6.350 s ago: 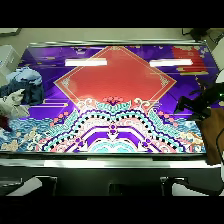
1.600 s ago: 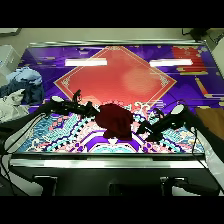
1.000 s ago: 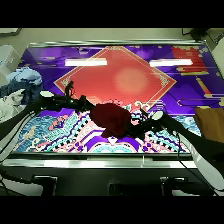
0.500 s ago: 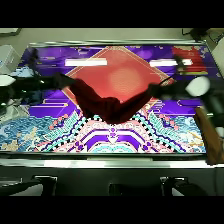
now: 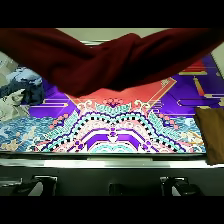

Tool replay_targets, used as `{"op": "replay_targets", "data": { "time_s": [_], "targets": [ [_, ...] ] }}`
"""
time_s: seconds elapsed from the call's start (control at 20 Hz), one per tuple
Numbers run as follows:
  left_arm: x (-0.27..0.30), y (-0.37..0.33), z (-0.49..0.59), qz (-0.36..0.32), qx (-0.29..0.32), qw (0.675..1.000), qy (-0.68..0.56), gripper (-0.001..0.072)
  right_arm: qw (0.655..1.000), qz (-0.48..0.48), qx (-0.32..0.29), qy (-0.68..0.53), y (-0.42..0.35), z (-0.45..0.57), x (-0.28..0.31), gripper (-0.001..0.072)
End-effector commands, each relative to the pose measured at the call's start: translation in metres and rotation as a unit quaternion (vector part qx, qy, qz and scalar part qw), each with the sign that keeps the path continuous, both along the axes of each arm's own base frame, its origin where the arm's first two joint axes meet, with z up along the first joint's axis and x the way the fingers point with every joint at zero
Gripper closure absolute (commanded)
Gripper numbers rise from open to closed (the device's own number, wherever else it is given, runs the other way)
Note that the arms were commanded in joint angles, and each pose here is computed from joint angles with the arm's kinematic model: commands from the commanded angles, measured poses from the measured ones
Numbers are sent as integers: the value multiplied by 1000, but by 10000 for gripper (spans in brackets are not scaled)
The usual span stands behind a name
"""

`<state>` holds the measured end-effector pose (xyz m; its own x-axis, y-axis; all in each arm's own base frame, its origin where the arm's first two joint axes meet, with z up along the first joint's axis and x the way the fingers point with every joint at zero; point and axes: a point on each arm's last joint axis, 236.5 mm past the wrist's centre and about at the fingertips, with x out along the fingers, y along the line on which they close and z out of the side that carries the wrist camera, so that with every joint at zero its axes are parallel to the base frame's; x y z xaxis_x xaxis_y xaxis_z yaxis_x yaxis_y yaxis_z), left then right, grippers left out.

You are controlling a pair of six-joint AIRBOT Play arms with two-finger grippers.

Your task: Fold the clothes and pants, and hang the long-sleeved shirts on hangers.

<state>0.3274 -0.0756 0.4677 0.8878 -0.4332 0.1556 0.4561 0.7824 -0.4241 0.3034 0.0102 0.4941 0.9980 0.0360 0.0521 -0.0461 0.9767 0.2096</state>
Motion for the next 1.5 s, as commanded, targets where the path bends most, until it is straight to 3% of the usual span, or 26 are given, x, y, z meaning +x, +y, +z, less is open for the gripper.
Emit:
{"op": "replay_targets", "data": {
  "time_s": [0.0,0.15,0.25,0.4,0.5,0.65,0.85,0.9,1.0,1.1,1.2,1.3,1.45],
  "targets": [
    [-26,51,-18,122,39,990,51,685,994,-90,-53,25,-43,-5,-33,678],
    [-26,83,-134,154,123,949,245,684,957,-140,-59,249,-70,-112,-26,677],
    [-25,87,-213,138,120,926,331,684,882,-131,-47,451,-64,-225,-34,678],
    [-36,77,-356,92,84,873,472,683,806,-104,-64,580,-55,-367,-31,677],
    [-43,65,-433,63,68,842,532,683,811,-98,-63,573,-52,-437,-9,676],
    [-38,53,-501,38,55,797,600,683,801,-126,1,586,-46,-497,11,676],
    [10,48,-520,33,-20,784,620,679,783,-117,28,611,-34,-523,17,676],
    [22,49,-517,29,-26,784,619,615,782,-117,30,611,-33,-523,17,676],
    [37,55,-497,-5,12,791,611,-13,772,-112,17,625,-34,-524,9,676],
    [33,90,-475,4,61,779,625,-13,757,-103,-1,646,-35,-526,-3,676],
    [8,110,-465,12,58,743,666,-12,745,-105,-3,658,-36,-528,-11,676],
    [-31,95,-473,-28,51,706,706,-11,746,-100,8,658,-31,-528,-10,676],
    [-76,39,-508,-76,24,685,724,-9,752,-88,29,652,-21,-528,-6,676]
  ]
}}
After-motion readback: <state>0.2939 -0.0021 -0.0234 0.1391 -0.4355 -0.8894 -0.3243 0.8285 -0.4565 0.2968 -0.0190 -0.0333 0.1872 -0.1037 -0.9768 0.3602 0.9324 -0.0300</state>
